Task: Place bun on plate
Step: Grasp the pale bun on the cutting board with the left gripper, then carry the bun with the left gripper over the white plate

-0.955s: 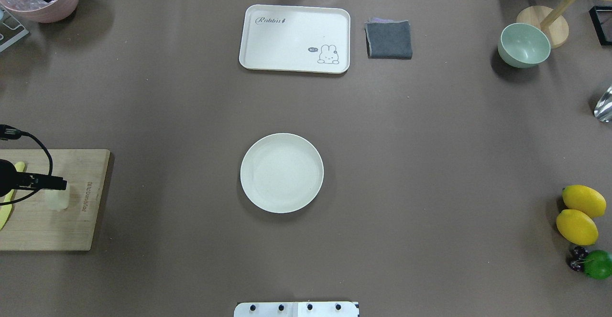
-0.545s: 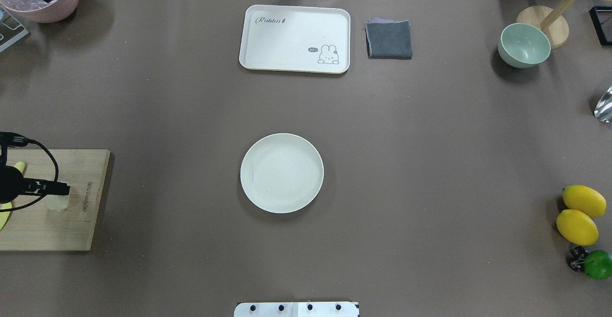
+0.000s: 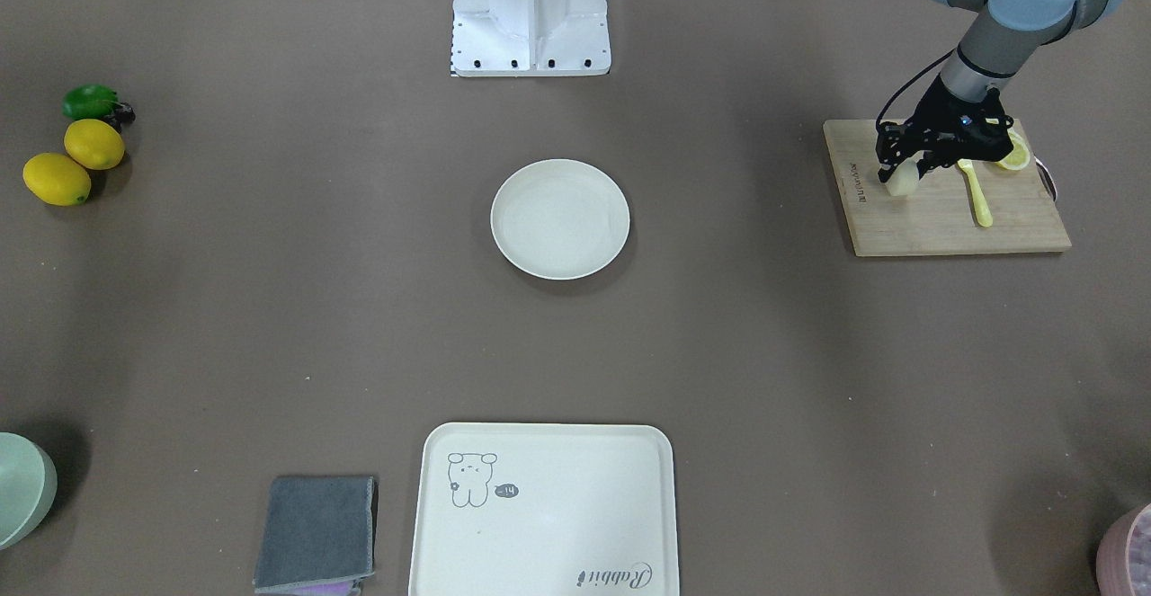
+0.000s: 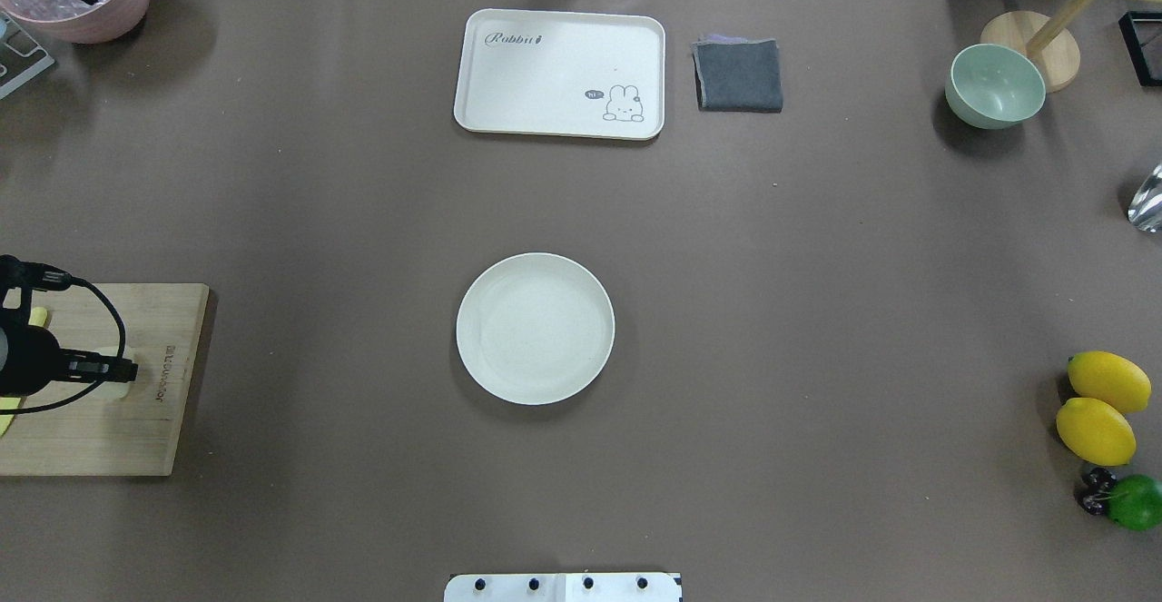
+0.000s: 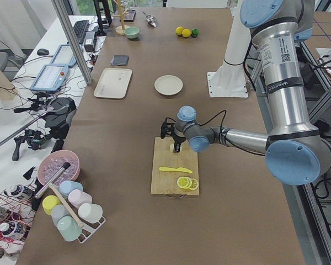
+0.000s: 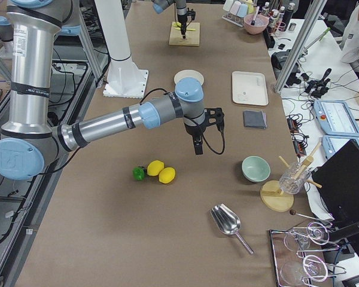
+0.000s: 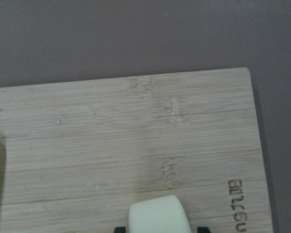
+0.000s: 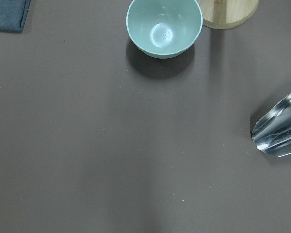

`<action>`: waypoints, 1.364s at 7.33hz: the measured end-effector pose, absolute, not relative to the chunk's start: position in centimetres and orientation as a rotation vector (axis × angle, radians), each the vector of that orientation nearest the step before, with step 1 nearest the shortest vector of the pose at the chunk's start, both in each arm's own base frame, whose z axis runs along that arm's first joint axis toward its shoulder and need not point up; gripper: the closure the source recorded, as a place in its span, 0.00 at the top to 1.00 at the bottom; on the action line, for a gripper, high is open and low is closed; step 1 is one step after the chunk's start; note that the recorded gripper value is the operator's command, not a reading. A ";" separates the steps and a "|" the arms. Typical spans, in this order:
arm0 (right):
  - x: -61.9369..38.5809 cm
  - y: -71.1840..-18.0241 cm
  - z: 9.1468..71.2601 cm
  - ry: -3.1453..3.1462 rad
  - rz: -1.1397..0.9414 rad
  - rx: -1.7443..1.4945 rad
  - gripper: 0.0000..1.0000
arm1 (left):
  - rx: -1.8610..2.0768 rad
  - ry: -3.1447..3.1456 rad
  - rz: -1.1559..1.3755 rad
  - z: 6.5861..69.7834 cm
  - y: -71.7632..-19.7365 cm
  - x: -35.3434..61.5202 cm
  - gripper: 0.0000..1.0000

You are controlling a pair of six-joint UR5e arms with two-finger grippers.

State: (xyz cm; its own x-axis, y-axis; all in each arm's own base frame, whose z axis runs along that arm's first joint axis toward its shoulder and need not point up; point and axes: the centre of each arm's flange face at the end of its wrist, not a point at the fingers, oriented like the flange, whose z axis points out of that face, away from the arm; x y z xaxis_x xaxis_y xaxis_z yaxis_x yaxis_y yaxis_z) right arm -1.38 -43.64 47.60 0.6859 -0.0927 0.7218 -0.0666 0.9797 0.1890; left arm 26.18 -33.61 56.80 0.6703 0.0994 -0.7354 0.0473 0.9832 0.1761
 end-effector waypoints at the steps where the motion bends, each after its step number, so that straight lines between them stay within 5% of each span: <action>1: -1.4 -43.6 47.7 -0.816 -0.014 0.206 1.00 | 0.195 0.852 0.034 56.4 -33.6 26.2 0.27; 5: -1.2 -43.4 48.0 -0.817 -0.008 0.198 1.00 | 0.197 1.086 0.051 46.8 -35.5 28.3 0.27; 10: -0.7 -42.7 48.8 -0.814 0.006 0.188 1.00 | 0.168 1.341 -0.077 30.1 -41.2 45.1 0.27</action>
State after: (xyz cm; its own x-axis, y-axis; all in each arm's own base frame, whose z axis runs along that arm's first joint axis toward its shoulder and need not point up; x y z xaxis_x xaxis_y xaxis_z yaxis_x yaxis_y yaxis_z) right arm -0.67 -42.75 48.80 0.6878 -0.0666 0.7228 -0.0778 0.9833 0.1646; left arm 45.08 -41.19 30.06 0.2274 0.0408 -0.9729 0.1522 0.9854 0.0769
